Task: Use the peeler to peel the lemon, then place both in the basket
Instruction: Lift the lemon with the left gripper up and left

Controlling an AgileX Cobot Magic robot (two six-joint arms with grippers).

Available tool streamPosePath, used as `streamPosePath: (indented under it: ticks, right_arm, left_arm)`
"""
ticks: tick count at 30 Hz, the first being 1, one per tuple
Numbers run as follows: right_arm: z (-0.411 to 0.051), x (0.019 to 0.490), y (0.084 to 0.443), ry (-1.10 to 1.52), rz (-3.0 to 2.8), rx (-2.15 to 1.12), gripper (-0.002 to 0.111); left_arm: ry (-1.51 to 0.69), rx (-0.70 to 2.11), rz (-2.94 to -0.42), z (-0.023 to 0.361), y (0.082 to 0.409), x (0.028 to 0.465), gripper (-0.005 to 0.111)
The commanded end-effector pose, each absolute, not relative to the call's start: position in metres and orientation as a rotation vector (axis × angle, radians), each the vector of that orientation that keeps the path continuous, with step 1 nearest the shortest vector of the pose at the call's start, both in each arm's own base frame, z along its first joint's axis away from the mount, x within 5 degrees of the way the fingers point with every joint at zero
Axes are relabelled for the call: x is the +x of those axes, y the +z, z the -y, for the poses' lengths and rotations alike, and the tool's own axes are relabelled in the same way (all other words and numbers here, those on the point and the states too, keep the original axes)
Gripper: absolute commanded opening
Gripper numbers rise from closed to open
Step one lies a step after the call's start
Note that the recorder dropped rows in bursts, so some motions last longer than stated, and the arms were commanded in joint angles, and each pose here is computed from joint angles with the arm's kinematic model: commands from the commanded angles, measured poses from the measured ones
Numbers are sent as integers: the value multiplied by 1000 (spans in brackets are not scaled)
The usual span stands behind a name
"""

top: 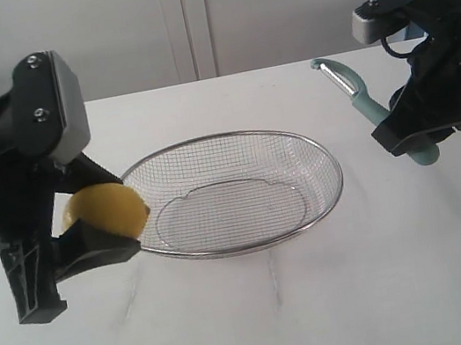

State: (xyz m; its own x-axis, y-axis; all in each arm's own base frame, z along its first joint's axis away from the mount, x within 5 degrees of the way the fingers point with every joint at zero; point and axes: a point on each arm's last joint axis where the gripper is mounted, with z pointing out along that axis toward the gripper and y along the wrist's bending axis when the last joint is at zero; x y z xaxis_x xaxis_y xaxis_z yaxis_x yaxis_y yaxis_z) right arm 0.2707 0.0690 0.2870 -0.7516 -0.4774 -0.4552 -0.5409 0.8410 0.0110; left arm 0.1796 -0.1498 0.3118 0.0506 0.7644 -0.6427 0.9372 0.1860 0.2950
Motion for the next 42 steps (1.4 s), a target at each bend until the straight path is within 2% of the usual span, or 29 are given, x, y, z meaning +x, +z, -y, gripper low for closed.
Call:
streamPosePath:
  ticks: [1, 5, 42]
  right_arm:
    - [-69, 270, 289, 195, -2557, -756, 0]
    - [-69, 270, 289, 195, -2557, -756, 0]
    - [-69, 270, 289, 190, -2550, -754, 0]
  left_arm:
    - [-241, 1423, -1662, 133, 320, 171, 0]
    - [-211, 1314, -1657, 126, 318, 172, 0]
    - [-389, 1036, -1711, 130, 325, 175, 0]
